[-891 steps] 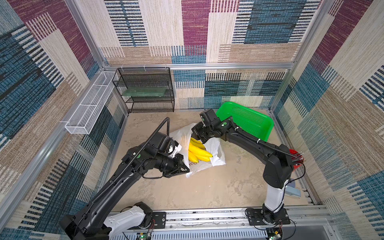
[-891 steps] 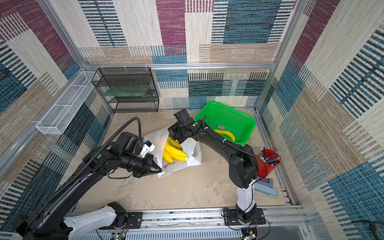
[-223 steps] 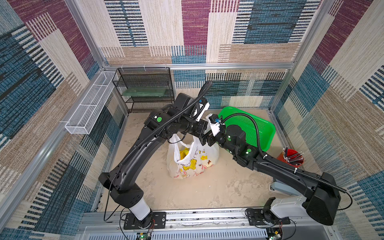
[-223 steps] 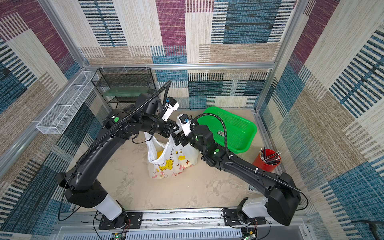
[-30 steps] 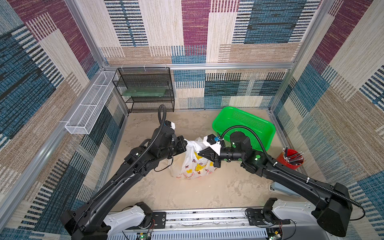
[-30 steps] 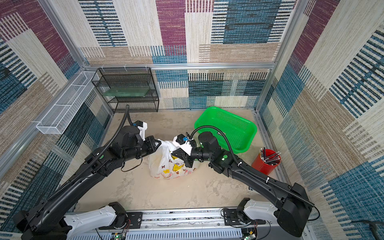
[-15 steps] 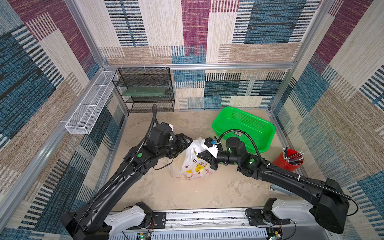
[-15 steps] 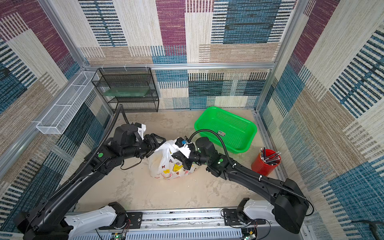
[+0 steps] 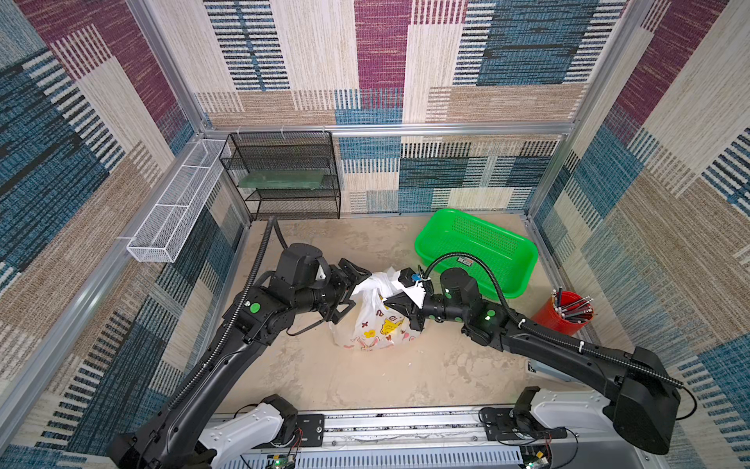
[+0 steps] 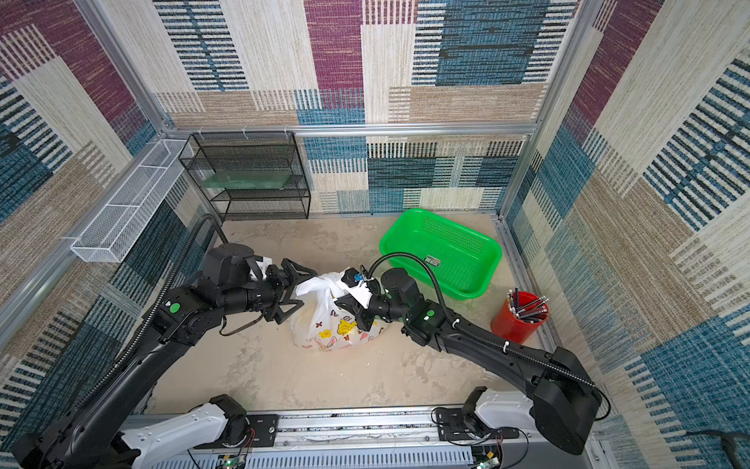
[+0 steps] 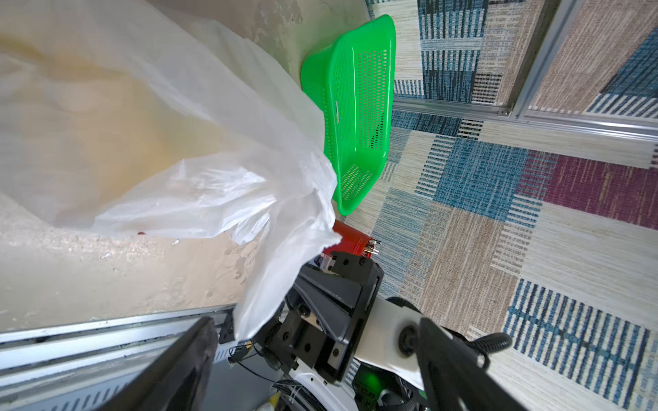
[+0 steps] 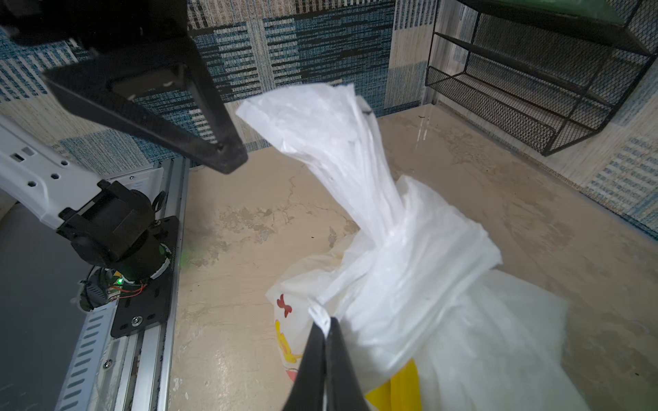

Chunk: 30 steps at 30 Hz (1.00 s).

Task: Place the banana into a plastic bag & tie a knot
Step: Cross the plastic bag at the center of the board.

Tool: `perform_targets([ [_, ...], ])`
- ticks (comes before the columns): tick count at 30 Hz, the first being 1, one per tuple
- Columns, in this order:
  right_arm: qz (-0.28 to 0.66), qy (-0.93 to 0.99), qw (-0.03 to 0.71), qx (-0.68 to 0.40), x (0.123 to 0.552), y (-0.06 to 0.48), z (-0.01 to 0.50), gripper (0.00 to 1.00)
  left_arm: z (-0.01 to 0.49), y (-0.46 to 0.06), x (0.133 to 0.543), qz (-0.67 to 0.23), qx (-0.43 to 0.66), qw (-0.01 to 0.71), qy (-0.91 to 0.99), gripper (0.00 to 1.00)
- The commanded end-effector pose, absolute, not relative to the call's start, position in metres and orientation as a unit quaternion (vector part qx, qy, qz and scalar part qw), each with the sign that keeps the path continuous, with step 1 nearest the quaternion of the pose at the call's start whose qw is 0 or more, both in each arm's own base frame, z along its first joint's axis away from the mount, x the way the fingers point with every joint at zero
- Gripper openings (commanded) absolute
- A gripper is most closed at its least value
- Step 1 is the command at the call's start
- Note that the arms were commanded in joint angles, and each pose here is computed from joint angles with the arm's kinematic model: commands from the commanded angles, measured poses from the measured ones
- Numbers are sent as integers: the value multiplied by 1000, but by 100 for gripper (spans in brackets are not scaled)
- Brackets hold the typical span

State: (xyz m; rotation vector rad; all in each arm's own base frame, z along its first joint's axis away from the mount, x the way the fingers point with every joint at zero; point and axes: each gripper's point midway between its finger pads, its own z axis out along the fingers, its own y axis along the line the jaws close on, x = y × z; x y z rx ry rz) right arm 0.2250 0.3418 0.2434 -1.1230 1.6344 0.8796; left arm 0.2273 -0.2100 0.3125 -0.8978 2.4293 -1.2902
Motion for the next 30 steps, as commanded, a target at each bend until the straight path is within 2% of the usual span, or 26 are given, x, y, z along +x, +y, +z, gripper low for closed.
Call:
perform_targets([
  [1, 366, 658, 475, -456, 224, 344, 248, 1, 320, -222, 236, -466, -356, 100, 804, 90],
  [8, 367, 656, 470, -462, 221, 345, 244, 1, 318, -253, 249, -447, -374, 98, 807, 90],
  [12, 366, 656, 472, -462, 220, 345, 244, 1, 304, -258, 260, -435, -375, 105, 812, 84],
  [16, 365, 655, 473, -462, 222, 345, 245, 1, 303, -247, 259, -387, -356, 123, 842, 82],
  [22, 366, 655, 471, -464, 221, 345, 245, 1, 287, -257, 262, -377, -347, 108, 852, 81],
  [26, 365, 655, 471, -465, 222, 344, 246, 0, 283, -251, 263, -356, -343, 122, 860, 76],
  [30, 365, 654, 472, -465, 224, 343, 247, 0, 281, -245, 261, -331, -338, 127, 872, 76],
])
